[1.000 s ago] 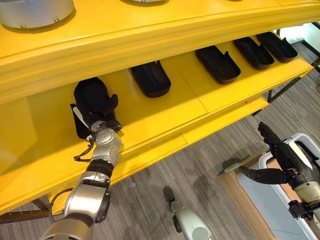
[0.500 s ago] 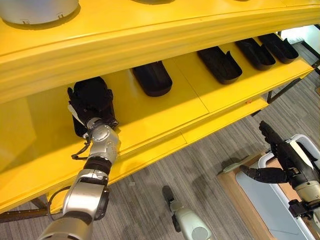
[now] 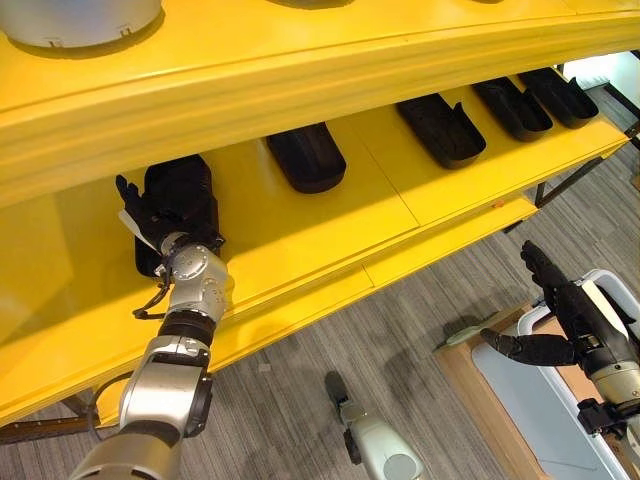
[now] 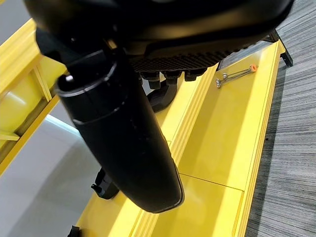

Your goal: Move parts from the plastic box to the shelf.

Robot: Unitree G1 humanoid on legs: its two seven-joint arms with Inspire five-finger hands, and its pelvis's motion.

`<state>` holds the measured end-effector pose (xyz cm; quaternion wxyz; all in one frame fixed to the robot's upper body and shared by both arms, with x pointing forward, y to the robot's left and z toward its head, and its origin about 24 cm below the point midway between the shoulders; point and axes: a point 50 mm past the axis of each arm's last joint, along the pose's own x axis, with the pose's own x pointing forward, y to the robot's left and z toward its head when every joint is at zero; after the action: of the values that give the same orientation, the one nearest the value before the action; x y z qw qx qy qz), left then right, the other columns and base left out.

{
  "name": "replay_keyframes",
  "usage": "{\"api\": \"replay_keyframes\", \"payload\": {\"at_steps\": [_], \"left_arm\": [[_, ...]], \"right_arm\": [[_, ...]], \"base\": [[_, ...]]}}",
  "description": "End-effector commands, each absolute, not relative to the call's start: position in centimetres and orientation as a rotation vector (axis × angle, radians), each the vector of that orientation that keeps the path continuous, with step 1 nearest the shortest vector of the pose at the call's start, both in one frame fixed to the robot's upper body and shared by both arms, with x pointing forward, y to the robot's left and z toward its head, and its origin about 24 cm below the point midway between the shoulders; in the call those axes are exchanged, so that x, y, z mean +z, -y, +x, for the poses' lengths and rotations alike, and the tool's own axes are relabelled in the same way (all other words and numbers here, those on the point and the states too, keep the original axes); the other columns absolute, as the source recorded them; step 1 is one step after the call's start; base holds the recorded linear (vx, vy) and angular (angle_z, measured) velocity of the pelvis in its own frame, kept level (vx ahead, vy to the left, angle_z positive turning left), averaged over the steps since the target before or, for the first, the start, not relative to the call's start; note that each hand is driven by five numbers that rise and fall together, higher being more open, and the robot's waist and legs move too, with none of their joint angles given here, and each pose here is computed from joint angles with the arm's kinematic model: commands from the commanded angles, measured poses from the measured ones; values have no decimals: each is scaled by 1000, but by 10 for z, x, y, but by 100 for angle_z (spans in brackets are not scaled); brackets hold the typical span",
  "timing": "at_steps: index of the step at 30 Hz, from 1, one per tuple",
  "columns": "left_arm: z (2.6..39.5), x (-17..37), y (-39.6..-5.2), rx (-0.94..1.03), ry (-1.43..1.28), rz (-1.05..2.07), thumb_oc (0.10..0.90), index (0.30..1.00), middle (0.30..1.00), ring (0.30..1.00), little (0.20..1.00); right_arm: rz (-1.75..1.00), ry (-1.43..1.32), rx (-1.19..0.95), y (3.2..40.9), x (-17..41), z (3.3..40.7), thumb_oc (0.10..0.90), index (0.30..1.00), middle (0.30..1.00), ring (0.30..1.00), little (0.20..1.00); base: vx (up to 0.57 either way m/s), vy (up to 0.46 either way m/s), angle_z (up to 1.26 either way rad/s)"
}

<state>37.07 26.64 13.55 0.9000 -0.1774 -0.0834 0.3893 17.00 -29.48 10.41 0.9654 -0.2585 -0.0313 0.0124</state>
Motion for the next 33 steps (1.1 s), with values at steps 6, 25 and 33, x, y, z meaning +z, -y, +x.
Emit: {"api": "replay_keyframes", "payload": {"at_steps": [6,25,33], "left_arm": [[370,229,-285,799,544,-477,900,1000,1000,1000,1000],[363,243,-247,575,680,-266,900,1000,1000,1000,1000],[340,251,-220,351,819,77,900,1000,1000,1000,1000]], "right_arm": [[-586,267,20,293,149,174,900,1000,1000,1000,1000],[-591,270,30,293,150,175,900,1000,1000,1000,1000],[-580,284,6,299,152,176,900,1000,1000,1000,1000]], "base": [[0,0,0],[0,0,0],[4,18,3]]}}
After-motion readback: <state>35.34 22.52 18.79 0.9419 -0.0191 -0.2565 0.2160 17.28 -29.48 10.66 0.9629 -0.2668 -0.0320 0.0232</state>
